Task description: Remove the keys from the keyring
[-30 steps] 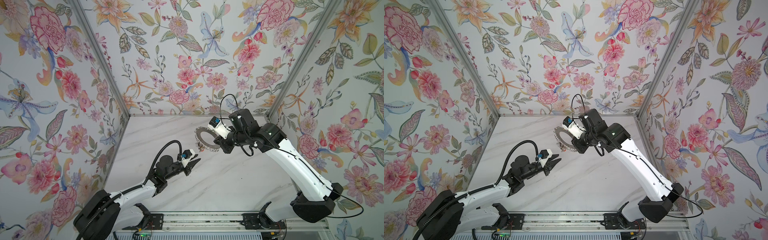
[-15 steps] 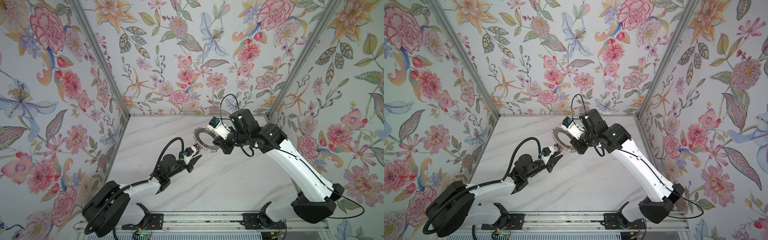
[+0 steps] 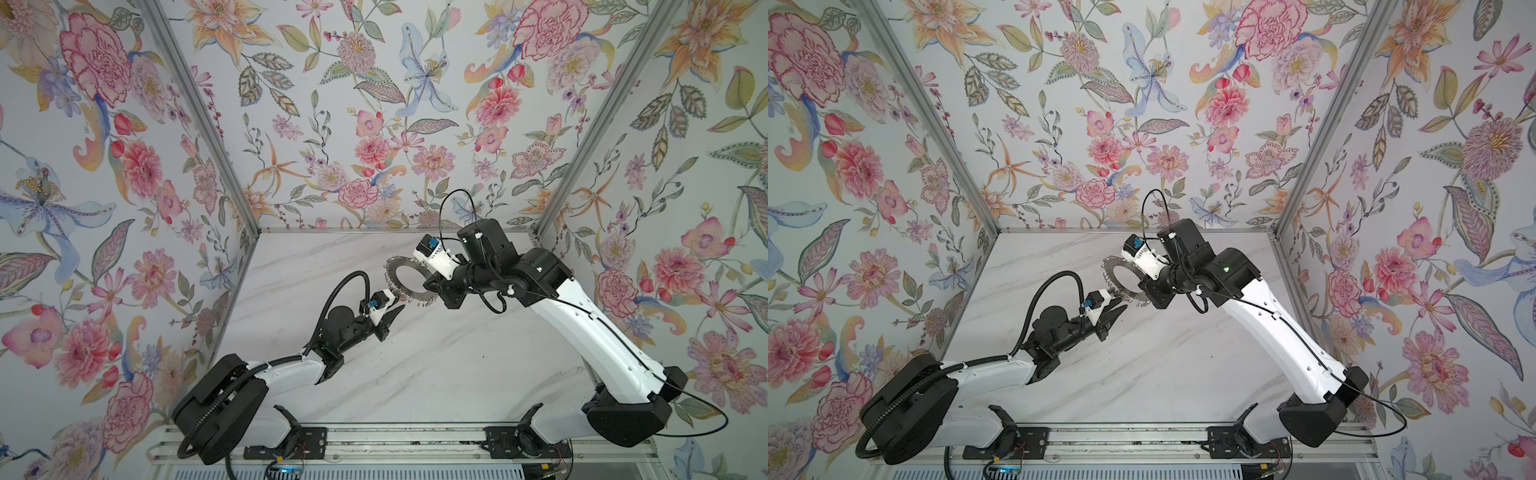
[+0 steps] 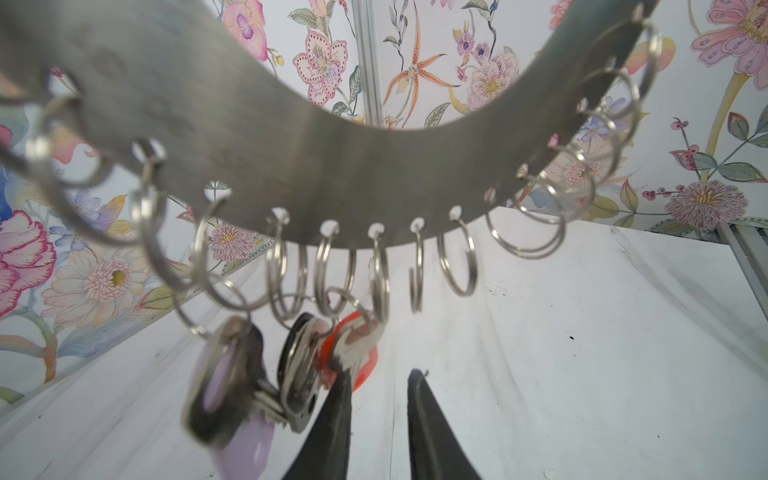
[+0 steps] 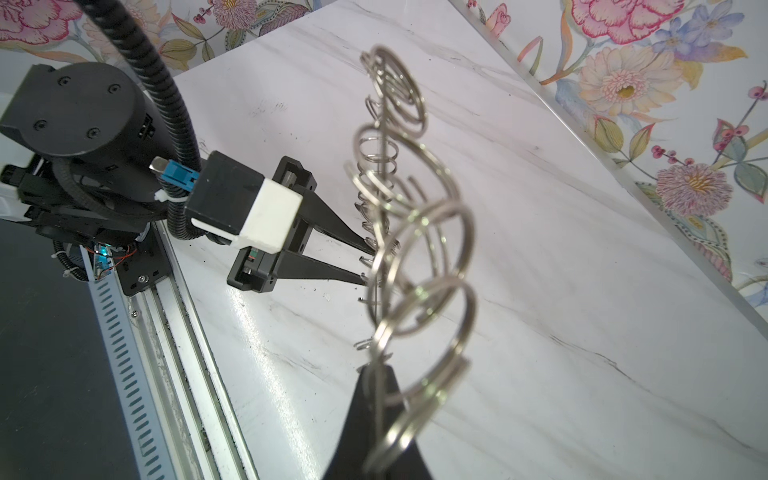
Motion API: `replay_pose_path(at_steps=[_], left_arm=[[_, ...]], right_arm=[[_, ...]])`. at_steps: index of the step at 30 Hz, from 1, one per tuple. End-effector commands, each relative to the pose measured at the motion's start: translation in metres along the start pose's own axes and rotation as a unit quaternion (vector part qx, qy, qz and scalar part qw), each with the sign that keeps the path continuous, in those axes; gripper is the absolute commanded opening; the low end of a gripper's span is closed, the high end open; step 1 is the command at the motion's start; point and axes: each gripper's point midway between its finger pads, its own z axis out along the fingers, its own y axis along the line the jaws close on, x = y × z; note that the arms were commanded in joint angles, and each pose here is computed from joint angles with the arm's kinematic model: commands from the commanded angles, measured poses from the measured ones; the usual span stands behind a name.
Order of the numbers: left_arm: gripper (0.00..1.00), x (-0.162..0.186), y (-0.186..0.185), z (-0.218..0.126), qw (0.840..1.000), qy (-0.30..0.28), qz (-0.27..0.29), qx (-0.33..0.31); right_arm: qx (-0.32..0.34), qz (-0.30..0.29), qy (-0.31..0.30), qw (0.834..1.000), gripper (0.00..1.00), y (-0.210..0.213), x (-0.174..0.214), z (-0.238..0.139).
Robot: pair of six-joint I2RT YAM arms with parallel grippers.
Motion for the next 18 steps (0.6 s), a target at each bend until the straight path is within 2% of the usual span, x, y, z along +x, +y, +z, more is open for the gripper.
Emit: replay_pose_path(at_steps=[1,18], left_arm=[[0.26,-0.0149,0.0046,0.0033,1.000,-0.016,0.012,-0.015],[0.29,-0.0231,0.0034,0.0086,0.999,-0.024,0.024,-0.002]], right_arm=[[-0.004,-0.015,-0.032,0.999,0.00,0.0060,-0.0106,-0.0114],[-0.019,-0.014,-0.039,0.999,0.00,0.0104,-0.0123,-0.0106]])
